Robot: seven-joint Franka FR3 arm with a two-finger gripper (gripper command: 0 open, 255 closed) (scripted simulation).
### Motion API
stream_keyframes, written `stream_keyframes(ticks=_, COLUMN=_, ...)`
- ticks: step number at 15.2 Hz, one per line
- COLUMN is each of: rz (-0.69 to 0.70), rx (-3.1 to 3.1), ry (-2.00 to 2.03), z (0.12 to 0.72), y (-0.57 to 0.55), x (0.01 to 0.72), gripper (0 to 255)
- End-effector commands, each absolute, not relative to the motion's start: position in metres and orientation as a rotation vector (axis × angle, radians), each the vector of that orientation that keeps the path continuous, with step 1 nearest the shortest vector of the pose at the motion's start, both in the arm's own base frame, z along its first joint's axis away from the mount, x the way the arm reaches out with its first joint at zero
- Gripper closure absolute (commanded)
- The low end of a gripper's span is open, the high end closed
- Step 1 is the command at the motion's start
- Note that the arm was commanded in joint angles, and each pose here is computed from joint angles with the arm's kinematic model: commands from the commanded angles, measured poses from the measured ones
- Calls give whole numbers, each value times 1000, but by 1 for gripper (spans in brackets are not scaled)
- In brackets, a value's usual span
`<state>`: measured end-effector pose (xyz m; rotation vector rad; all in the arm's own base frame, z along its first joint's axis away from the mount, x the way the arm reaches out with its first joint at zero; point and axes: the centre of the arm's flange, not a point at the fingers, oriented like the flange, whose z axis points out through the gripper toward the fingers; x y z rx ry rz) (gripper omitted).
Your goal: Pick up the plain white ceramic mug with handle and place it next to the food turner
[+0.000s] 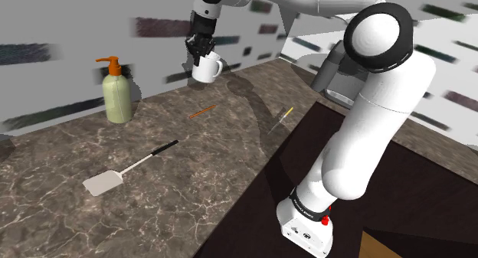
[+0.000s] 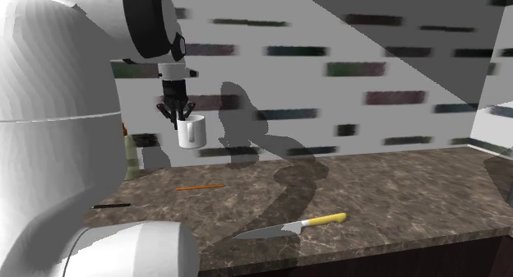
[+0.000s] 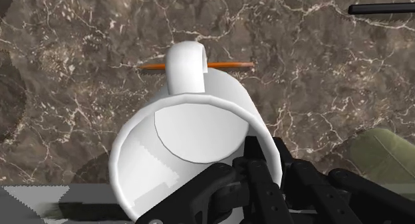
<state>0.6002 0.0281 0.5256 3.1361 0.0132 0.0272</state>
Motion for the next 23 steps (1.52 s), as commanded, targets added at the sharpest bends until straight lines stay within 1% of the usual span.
stream_keyframes(ticks=1, rz=28, rx=3136, ry=11, z=528, y=53, x=599, gripper=255)
stream_keyframes(ticks=15, rz=28, rx=3136, ry=11, z=528, y=239, x=608, gripper=255)
stream_keyframes(ticks=23, rz=28, rx=3136, ry=11, z=486, y=239, x=608, gripper=255)
